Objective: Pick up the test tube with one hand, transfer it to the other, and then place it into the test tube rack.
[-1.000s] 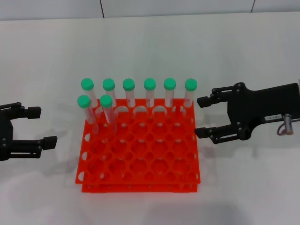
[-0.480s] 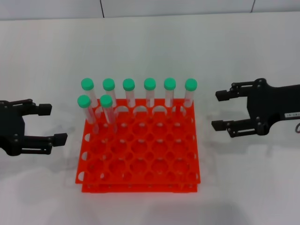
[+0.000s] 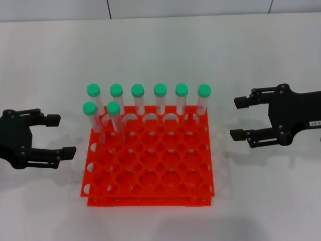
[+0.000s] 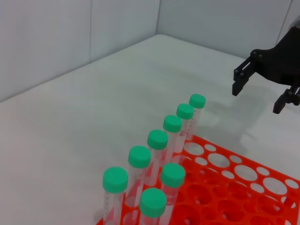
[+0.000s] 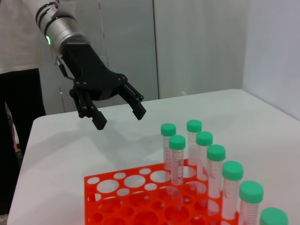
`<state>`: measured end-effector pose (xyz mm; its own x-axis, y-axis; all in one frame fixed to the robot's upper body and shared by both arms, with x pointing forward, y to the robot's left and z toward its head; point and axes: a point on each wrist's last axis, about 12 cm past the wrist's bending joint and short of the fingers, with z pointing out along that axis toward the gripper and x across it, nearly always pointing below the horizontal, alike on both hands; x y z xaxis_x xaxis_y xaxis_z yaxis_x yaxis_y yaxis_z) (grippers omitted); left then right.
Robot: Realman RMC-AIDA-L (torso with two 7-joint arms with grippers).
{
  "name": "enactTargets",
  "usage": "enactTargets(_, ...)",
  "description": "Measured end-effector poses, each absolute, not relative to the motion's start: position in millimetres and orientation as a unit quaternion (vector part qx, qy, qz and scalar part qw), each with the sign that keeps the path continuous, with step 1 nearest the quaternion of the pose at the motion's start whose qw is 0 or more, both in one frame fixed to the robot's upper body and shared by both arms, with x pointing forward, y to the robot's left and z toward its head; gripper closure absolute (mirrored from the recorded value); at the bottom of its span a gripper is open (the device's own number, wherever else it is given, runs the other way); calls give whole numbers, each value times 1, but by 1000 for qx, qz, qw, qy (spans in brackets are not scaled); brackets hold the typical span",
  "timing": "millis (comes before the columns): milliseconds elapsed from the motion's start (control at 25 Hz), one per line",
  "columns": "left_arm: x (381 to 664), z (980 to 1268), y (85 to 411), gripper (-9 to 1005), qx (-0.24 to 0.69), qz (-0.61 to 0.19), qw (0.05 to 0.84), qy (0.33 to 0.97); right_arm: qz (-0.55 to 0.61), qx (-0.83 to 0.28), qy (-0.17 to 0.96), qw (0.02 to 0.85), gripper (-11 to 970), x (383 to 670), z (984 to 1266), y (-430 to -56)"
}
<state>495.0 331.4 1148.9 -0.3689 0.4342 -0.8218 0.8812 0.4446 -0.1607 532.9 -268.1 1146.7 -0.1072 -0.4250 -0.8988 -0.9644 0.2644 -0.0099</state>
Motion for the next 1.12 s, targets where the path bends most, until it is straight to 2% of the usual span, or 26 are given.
enactTargets(360,491,1149,326,103,468,-317,349,747,321,-522,671,417,235,532,1146,-266)
enactTargets(1120,492,1150,327,103,463,-314,358,748,318,-530,673,406,235,532,1146,-266)
